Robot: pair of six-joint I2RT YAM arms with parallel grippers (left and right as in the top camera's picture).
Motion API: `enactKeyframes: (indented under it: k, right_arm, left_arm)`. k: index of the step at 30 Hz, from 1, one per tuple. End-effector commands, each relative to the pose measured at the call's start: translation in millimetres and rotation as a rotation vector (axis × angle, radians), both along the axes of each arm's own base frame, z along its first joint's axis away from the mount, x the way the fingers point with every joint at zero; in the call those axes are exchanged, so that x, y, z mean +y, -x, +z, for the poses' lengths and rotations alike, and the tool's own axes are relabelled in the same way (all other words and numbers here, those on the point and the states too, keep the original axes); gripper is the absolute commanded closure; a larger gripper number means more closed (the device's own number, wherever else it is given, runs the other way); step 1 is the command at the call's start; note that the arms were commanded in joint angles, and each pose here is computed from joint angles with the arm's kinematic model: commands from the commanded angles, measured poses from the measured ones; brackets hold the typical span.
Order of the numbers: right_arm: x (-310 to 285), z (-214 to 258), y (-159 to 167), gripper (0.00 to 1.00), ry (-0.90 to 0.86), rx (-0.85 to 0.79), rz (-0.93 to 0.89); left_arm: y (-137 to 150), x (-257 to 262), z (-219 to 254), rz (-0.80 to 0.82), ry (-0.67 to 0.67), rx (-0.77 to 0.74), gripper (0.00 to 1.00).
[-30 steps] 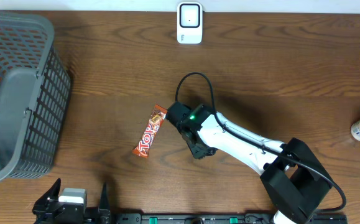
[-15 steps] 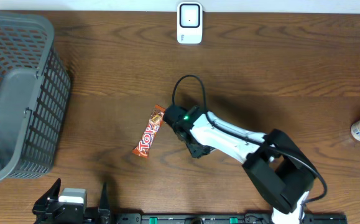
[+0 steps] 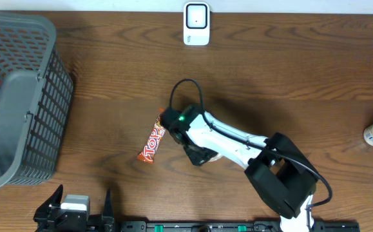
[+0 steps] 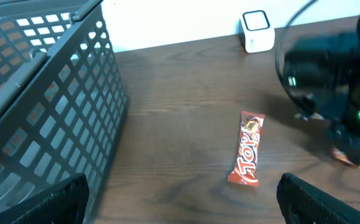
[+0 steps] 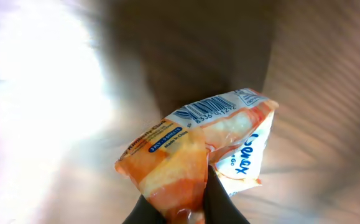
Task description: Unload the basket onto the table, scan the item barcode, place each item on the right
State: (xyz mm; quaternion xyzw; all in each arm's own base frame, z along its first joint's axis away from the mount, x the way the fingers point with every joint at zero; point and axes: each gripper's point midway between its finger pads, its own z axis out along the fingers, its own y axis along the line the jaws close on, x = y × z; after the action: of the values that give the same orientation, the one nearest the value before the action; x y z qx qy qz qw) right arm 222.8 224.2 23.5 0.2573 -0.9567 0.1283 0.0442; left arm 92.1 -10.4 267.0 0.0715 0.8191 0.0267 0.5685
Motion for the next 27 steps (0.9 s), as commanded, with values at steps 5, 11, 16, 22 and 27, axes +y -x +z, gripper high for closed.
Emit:
enactKeyframes:
  k: [5,11,16,22,27]
  right_arm:
    - [79,74,30,0.99,-0.554,0.267,0.127]
    - [94,87,40,0.99,-0.844,0.389,0.373]
    - [106,76,40,0.95,-1.001,0.367,0.527]
    - [104,66,41,0.86,-1.124,0.389,0.48]
    - [92,56,31,0.87,-1.191,0.377,0.419]
  left_arm:
    - [1,1,2,0.006,-0.006,-0.008,0.04]
    - [1,1,2,0.006,-0.006,-0.008,0.04]
    - [1,1,2,0.006,-0.006,-0.008,0.04]
    - [1,1,2,0.006,-0.006,-0.008,0.04]
    - [1,1,2,0.006,-0.006,-0.008,0.04]
